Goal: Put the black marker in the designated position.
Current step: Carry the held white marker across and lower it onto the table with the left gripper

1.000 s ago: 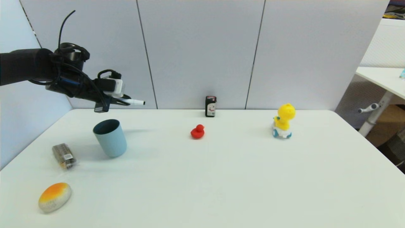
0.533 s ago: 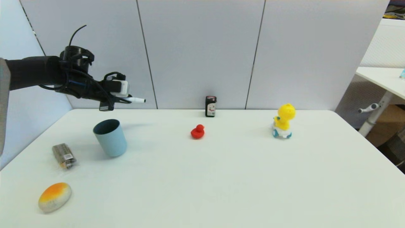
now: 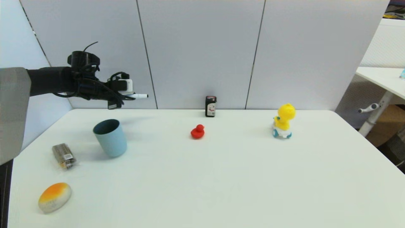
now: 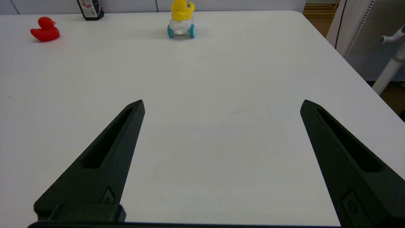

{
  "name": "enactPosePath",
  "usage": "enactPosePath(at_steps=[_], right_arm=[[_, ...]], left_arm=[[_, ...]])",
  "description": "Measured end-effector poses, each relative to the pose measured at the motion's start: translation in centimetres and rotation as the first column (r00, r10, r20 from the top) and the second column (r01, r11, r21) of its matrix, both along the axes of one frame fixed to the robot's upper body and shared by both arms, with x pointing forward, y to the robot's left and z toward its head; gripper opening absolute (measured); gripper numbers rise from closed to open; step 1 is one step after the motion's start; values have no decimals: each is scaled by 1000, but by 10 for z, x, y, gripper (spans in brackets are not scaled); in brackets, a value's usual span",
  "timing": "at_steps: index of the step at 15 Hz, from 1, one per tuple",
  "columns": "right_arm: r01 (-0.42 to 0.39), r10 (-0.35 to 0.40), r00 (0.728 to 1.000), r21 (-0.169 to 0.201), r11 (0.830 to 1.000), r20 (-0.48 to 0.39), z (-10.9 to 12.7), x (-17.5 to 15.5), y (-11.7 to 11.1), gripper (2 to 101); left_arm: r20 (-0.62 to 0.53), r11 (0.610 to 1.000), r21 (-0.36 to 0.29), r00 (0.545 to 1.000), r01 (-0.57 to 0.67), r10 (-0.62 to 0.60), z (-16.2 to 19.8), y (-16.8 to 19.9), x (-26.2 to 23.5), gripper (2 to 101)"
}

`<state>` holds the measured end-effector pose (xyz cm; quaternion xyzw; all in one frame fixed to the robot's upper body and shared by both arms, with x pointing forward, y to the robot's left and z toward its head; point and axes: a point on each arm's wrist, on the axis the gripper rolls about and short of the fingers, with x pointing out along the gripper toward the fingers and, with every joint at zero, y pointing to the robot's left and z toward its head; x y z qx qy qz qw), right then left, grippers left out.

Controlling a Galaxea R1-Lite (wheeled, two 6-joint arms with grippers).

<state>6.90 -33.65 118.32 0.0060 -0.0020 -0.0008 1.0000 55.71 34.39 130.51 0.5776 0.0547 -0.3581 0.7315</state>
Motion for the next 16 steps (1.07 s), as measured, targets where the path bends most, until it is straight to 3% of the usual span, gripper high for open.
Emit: enactPosePath(at_steps=[9, 16], right_arm=[[0, 0, 1000, 0, 1000, 1, 0, 0, 0, 974], [0, 0, 1000, 0, 1000, 1, 0, 0, 0, 974]], left_arm=[[-87, 1000, -3, 996, 3, -3, -42, -1, 16, 119], [-120, 1000, -1, 993, 6, -6, -51, 0, 17, 119]])
